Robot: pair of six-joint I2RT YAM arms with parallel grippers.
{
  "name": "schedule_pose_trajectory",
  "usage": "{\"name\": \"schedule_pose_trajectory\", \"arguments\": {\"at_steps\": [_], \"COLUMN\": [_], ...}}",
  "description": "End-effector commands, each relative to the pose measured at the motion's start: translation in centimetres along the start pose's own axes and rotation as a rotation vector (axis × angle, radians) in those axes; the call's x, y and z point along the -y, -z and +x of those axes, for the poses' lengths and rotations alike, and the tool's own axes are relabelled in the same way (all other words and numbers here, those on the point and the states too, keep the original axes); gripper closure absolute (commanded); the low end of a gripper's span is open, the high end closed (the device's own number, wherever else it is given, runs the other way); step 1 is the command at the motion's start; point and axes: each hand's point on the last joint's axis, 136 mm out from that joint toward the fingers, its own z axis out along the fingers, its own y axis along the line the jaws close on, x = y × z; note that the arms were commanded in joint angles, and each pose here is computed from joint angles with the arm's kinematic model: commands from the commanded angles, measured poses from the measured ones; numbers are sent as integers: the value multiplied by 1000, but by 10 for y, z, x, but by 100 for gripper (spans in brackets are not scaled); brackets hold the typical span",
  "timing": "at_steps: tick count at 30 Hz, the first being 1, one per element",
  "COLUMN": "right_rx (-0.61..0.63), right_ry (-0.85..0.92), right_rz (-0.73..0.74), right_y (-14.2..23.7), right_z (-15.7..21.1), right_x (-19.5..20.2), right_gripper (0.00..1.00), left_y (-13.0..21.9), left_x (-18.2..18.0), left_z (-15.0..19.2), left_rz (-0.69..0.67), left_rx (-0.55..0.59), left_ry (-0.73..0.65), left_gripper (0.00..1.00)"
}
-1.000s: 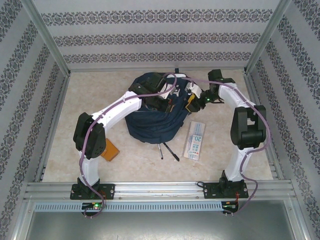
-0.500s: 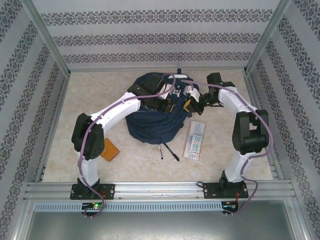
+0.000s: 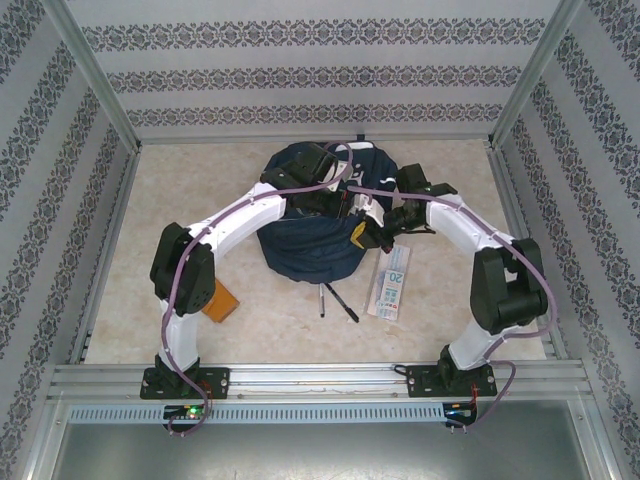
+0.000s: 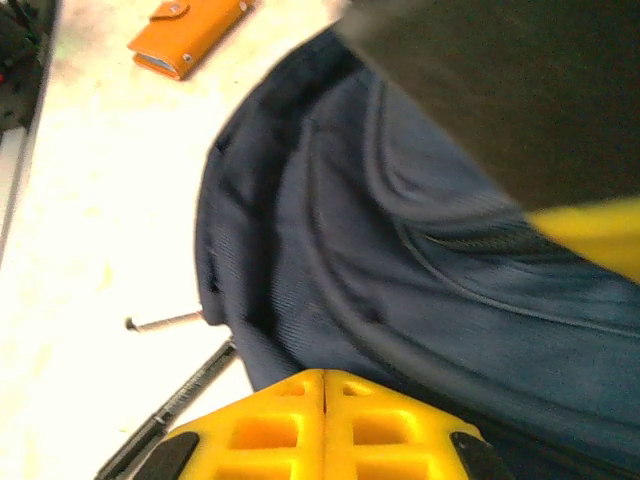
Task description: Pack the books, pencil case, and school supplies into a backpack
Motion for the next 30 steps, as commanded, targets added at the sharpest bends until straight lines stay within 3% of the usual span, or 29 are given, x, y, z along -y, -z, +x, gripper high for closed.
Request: {"name": "schedule_pose_trajectory", "arguments": {"at_steps": [1, 13, 17, 20, 22, 23, 28, 30], "right_rx": [94, 263, 340, 389, 453, 495, 586, 573], "right_ry": [12, -58, -118, -287, -496, -594, -922, -927], "right_rz": [-43, -42, 5, 339, 573, 625, 576, 478], "right_y": [-3, -6, 15, 54, 93, 109, 124, 115], "right_z": [-19, -27, -33, -23, -8, -3, 2, -6], "right_x": [-21, -45, -42, 12, 53, 65, 94, 97], "right_gripper": [100, 100, 96, 74, 57, 55, 49, 48], "left_y": [18, 7, 10, 15, 20, 21, 23, 23], "left_x": [18, 18, 20, 23, 26, 27, 33, 35], "left_z": [-55, -52, -53, -52, -52, -52, -50, -50], "left_rz": [67, 96, 101, 109, 120, 127, 160, 172], "left_rx": [186, 177, 180, 179, 183, 186, 176, 173], "left_ry": [-24, 25, 26, 15, 2, -2, -5, -8], "left_gripper": [100, 100, 100, 100, 100, 100, 100, 100]}}
